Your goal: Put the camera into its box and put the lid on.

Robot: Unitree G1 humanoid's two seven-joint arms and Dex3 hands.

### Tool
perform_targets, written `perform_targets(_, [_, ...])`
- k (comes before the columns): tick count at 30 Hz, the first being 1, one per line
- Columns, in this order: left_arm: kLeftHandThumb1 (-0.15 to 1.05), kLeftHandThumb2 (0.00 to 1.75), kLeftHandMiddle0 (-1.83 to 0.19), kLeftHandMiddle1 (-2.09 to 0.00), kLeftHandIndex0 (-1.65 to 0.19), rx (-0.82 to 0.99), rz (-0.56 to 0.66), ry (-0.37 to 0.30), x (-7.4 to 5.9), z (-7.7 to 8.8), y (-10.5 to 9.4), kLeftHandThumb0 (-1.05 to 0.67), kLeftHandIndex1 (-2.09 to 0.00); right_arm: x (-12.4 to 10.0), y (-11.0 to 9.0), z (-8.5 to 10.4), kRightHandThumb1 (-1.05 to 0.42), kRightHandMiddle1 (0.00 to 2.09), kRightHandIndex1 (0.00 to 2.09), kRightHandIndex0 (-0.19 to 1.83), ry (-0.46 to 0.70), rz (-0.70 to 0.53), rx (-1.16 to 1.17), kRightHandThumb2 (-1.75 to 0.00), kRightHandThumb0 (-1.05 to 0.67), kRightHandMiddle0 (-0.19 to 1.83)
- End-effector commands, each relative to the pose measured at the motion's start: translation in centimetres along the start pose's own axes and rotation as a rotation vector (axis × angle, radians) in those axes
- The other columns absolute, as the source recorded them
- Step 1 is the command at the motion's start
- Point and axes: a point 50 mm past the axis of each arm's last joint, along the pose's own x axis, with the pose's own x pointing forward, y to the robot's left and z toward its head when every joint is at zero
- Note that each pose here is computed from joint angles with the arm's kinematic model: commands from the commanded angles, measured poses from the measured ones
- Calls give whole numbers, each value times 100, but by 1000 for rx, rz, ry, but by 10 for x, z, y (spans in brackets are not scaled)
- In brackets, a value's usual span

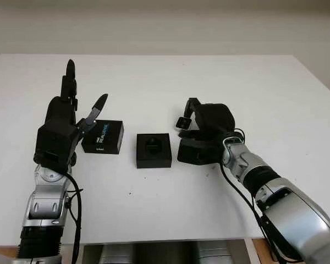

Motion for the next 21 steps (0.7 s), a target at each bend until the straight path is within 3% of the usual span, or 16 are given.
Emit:
perform_targets(1, [105,27,7,-5,10,-1,1,-16,2,3,2,-60,-5,1,-6,-1,-99,152,38,45,-6,-19,71,-5,-40,43])
perform_targets(8, [105,28,8,-5,11,-7,-8,-16,2,3,1,-61,-5,3,-14,-7,-101,153,23,40,30,-9,300,-6,-45,39])
perform_targets(21, [105,29,9,-5,12,1,-12,-9,1,2,2,-61,-5,3,-22,-14,-101,154,18,43,72,-31,546,-5,-45,42])
